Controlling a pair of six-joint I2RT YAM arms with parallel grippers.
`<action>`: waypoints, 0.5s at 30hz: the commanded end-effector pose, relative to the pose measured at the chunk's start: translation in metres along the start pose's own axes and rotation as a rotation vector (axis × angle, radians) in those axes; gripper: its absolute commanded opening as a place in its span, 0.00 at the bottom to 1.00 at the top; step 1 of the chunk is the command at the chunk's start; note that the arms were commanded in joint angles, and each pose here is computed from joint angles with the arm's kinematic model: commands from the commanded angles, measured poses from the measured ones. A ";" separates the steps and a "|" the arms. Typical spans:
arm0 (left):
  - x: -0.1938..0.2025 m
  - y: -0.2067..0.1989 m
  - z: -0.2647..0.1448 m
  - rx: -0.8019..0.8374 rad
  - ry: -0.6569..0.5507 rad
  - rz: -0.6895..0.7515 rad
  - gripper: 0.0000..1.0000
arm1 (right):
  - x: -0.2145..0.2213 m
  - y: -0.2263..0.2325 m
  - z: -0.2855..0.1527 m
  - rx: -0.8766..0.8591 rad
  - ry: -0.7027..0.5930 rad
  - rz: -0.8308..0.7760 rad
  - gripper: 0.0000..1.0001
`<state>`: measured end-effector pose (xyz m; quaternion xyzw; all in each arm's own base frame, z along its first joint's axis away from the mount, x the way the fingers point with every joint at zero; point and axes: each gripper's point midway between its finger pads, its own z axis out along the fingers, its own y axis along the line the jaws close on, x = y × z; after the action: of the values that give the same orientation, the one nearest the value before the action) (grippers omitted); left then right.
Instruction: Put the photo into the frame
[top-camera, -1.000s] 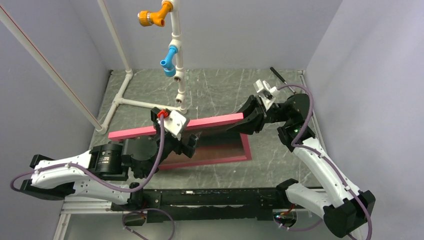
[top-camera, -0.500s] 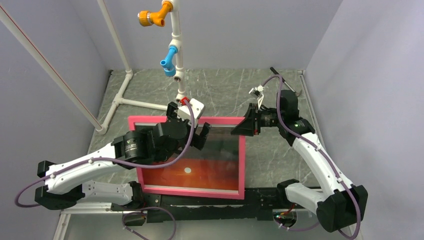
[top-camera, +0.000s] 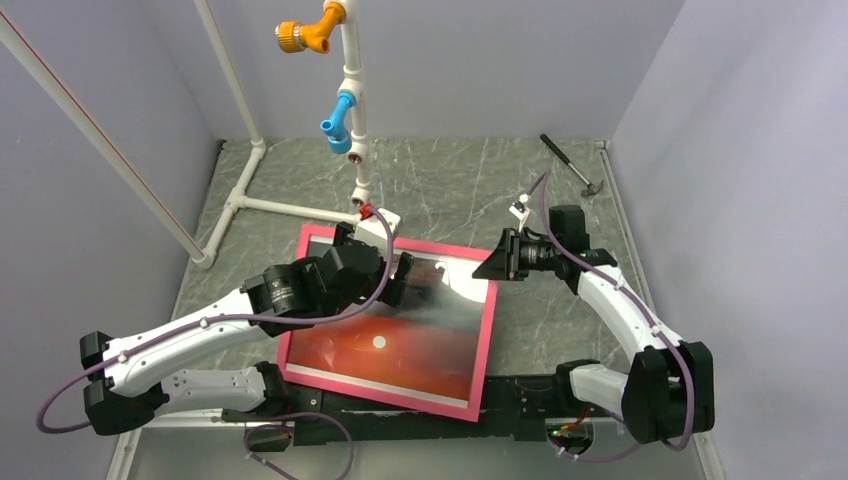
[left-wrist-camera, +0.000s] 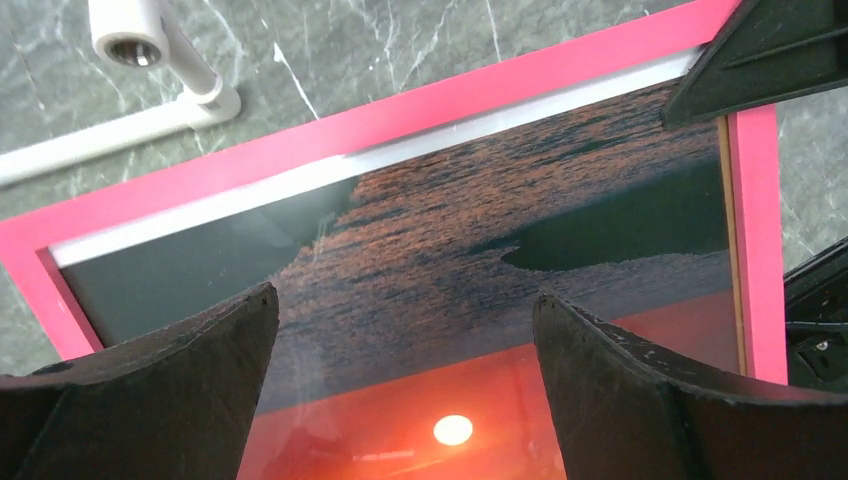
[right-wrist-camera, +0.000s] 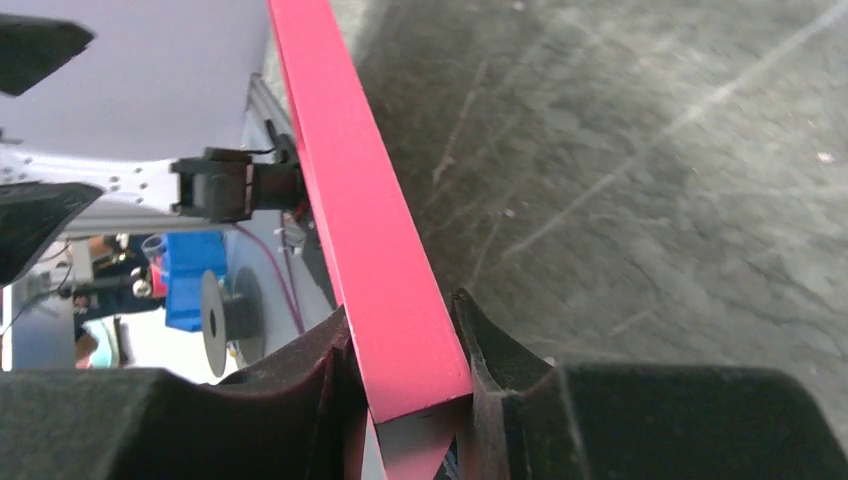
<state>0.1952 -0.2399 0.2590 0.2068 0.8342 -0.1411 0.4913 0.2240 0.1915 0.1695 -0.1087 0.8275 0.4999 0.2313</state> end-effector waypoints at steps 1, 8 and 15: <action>0.002 -0.008 0.004 0.040 0.003 -0.087 0.99 | -0.030 -0.061 -0.008 0.316 -0.159 -0.117 0.01; 0.009 -0.015 0.007 0.061 0.028 -0.113 0.99 | -0.028 -0.110 -0.019 0.489 -0.235 -0.059 0.03; 0.024 -0.018 0.012 0.062 0.074 -0.127 0.99 | -0.042 -0.133 -0.028 0.562 -0.302 -0.031 0.11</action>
<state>0.1879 -0.2486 0.2371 0.1854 0.8551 -0.1699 0.4534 0.2317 0.1565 0.0990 0.0087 0.8858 0.4112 0.2149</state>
